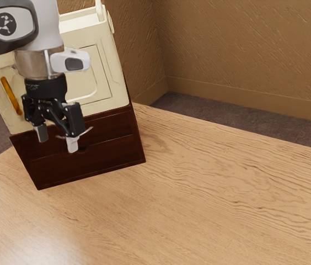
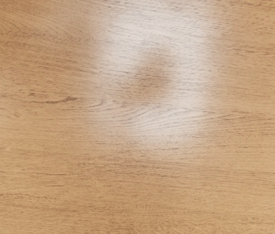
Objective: Pull the drawer handle with one arm to open the drawer
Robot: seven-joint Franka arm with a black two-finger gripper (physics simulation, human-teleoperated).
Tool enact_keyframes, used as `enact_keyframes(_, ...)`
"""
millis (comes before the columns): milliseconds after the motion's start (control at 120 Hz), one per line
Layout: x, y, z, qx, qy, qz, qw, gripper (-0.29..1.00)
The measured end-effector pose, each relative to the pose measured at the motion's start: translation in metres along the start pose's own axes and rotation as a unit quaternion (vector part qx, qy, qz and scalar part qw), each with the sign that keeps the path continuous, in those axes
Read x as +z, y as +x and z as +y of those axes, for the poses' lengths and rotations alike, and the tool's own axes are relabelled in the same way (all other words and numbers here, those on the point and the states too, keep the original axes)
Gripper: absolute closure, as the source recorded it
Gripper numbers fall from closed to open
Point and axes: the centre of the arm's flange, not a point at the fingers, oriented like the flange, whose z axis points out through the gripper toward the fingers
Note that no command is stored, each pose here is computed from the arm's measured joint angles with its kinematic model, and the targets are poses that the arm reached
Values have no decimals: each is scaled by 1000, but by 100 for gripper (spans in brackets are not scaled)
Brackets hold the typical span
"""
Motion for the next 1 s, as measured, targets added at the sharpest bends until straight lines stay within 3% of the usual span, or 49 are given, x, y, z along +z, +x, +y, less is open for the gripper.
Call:
enact_keyframes(108, -9, 11, 1, 2, 2, 52, 999, 0)
enact_keyframes(258, -19, 17, -1, 2, 2, 93, 996, 0)
enact_keyframes(342, -87, -11, -3, 0, 2, 169, 986, 0)
enact_keyframes(392, -108, -22, -4, -1, 2, 191, 982, 0)
enact_keyframes(767, -110, -8, -92, 32, 53, 238, 969, 0)
enact_keyframes(1000, -99, 11, -89, 100, 73, 233, 965, 0)
